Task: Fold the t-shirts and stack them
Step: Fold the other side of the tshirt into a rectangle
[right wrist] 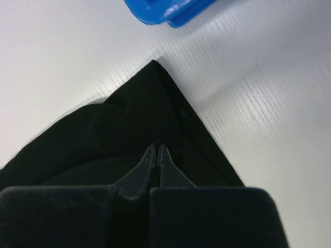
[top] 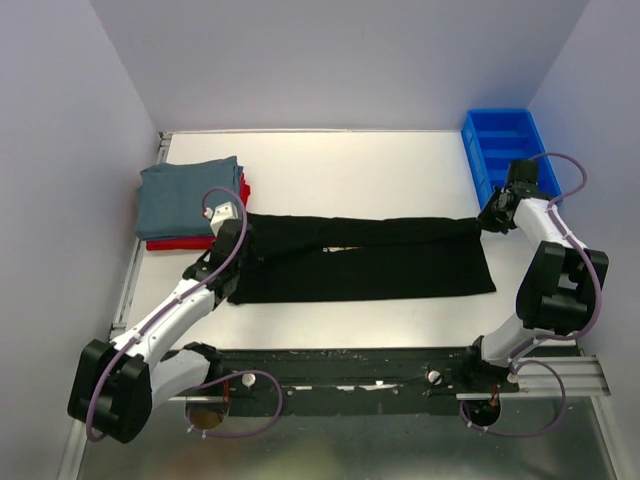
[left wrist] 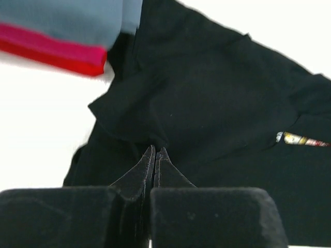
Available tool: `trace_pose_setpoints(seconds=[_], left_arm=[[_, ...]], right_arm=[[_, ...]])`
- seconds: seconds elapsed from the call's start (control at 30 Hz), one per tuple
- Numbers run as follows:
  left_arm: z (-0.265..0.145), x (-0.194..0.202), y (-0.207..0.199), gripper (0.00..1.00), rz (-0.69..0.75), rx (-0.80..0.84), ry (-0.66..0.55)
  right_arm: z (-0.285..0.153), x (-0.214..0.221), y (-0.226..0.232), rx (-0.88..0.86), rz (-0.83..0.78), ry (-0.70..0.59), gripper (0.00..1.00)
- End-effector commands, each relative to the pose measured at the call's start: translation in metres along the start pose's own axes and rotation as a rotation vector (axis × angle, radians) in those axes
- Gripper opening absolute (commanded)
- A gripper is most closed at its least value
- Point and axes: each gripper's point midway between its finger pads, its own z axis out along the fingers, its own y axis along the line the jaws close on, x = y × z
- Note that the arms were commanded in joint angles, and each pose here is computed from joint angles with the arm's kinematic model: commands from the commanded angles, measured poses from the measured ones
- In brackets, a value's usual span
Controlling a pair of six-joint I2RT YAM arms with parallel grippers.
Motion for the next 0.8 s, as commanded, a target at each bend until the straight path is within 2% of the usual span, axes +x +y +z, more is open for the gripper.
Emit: trace_pose_setpoints(seconds=[0.0,0.17,0.2,0.23,0.27,0.3,0.43,0.47,0.5,0.53,0.57,0.67,0.77], left_arm=[[-0.007,0.040,0.006,0.00,-0.067,0.022,0.107],[-0.012,0.068,0.014,0.00,-0.118,0.022,0.183],[-0.013,0.072,0.015,0.00,-0.123,0.029,0.196],[-0.014,0.076,0.015,0.00,-0.131,0.034,0.207],[-0.015,0.079,0.014,0.00,-0.133,0.042,0.215],[-0.016,0.082,0.015,0.00,-0.134,0.042,0.220],[-0.021,0.090,0.016,0.01,-0.136,0.053,0.226],[-0.022,0.091,0.017,0.05,-0.134,0.052,0.230],[-0.023,0.092,0.017,0.15,-0.134,0.054,0.230],[-0.025,0.093,0.018,0.29,-0.132,0.051,0.233],[-0.026,0.094,0.020,0.37,-0.126,0.045,0.239],[-0.033,0.086,0.021,0.48,-0.119,0.033,0.217],[-0.046,0.056,0.017,0.57,-0.113,0.049,0.122]], right_arm=[[0.005,-0.002,-0.015,0.053,0.057,-0.074,0.01],[0.014,0.007,-0.019,0.060,0.074,-0.061,0.01],[0.014,0.007,-0.021,0.067,0.080,-0.064,0.07],[0.013,0.007,-0.024,0.076,0.085,-0.074,0.21],[0.010,0.005,-0.023,0.073,0.088,-0.094,0.44],[0.005,0.001,-0.024,0.070,0.091,-0.123,0.55],[-0.018,-0.013,-0.016,0.022,0.073,-0.205,0.59],[-0.024,-0.017,-0.011,-0.008,0.063,-0.229,0.59],[-0.030,-0.018,-0.002,-0.066,0.045,-0.234,0.61],[-0.035,-0.019,0.008,-0.123,0.029,-0.244,0.63],[-0.040,-0.019,0.019,-0.186,0.008,-0.255,0.63],[-0.052,-0.010,0.044,-0.353,-0.040,-0.260,0.61],[-0.052,0.003,0.062,-0.463,-0.051,-0.201,0.57]])
